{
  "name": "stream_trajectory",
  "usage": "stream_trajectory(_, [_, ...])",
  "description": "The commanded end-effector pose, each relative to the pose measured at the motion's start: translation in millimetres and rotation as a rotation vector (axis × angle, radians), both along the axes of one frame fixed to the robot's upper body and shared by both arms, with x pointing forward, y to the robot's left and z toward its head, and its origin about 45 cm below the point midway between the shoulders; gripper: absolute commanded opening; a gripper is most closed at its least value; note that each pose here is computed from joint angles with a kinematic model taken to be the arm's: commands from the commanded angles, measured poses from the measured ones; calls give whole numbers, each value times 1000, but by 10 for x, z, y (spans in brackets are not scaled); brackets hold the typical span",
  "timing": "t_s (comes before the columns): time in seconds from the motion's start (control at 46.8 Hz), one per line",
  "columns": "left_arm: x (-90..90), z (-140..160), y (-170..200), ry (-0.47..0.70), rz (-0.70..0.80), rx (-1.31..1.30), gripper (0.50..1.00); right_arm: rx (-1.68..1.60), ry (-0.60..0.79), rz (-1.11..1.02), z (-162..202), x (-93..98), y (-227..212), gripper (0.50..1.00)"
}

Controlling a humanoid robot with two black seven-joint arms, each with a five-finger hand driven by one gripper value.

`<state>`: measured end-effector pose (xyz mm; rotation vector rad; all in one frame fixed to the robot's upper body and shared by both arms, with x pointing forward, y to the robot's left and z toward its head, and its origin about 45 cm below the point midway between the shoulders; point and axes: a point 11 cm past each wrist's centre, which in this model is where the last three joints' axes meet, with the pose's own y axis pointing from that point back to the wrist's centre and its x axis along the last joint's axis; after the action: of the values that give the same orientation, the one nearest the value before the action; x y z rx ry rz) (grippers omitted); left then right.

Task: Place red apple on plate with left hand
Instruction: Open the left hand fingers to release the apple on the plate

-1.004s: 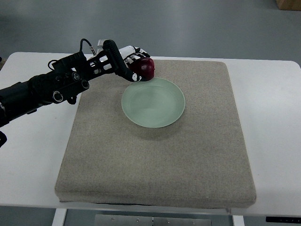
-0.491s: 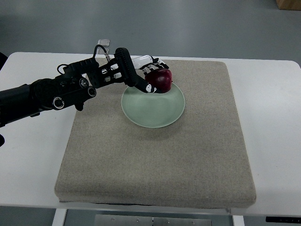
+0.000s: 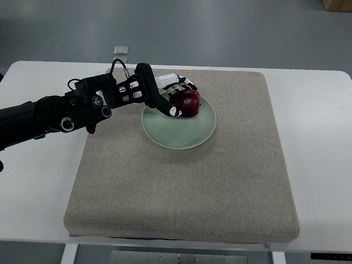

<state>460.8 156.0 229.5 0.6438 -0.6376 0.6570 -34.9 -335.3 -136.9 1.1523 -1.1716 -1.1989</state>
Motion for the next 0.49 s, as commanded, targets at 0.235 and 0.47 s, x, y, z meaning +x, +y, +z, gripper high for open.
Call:
stream_trajectory(0.235, [-1,-2,8,0,2,-3,810,0,-1,0,0,9,0,932])
stream_trajectory(0.47, [-2,-4,8,1,3,-7,949,0,0,0,0,0,0,930])
